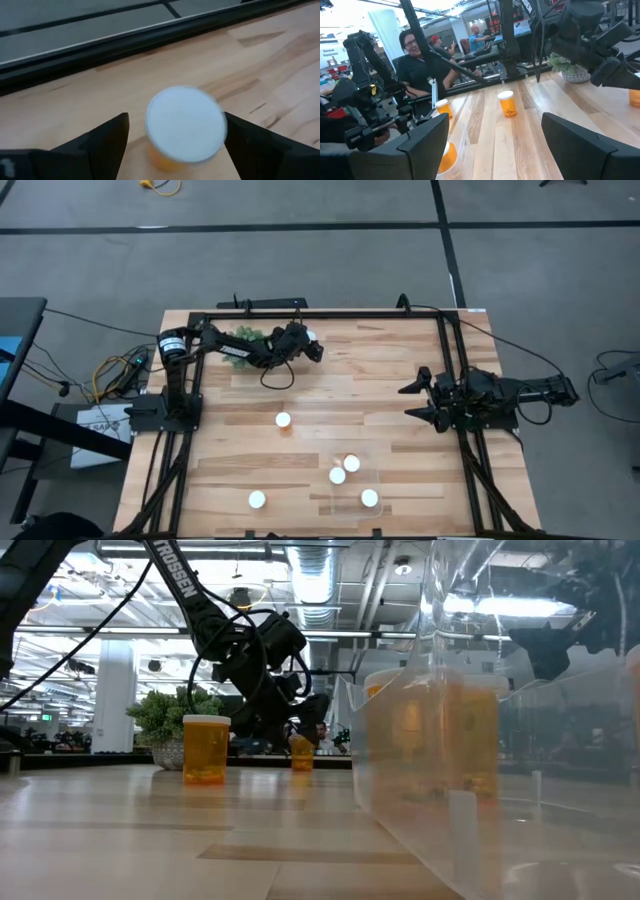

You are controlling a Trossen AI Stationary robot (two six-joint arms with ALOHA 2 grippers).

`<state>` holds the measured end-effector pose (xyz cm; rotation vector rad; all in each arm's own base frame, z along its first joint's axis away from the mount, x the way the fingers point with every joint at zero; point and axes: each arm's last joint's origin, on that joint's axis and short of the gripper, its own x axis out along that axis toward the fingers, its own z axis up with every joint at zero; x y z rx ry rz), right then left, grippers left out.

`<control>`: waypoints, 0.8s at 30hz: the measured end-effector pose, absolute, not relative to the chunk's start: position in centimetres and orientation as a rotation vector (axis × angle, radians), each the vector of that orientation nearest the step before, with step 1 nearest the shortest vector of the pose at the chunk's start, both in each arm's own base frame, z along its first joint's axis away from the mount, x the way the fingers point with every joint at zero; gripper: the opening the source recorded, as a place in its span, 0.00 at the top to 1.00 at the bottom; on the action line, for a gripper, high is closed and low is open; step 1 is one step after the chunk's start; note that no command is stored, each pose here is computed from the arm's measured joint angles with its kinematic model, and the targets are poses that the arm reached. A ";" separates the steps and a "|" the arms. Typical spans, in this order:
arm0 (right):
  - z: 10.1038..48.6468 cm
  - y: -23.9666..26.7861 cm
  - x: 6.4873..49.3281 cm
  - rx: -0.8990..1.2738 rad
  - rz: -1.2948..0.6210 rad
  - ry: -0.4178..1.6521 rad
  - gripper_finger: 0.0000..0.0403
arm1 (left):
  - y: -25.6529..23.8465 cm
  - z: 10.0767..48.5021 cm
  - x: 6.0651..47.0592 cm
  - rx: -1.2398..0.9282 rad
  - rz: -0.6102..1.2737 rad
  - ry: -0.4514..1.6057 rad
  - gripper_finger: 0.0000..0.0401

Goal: Pick and place pill bottles into a basket
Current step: Put the top orange pill bottle into the transparent bin

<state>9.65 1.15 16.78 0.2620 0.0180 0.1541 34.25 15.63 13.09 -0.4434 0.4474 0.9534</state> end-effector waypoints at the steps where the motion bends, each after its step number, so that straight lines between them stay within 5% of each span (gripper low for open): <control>1: 16.8 1.2 9.7 0.262 0.155 0.018 0.23 | 15.6 13.1 34.3 -0.447 0.951 0.441 0.26; 14: 16.8 1.2 9.7 0.262 0.154 0.018 0.23 | 15.8 14.1 35.1 -0.468 0.936 0.404 0.27; 24: 16.8 1.2 9.7 0.262 0.155 0.018 0.23 | 15.6 13.6 34.8 -0.458 0.946 0.475 0.49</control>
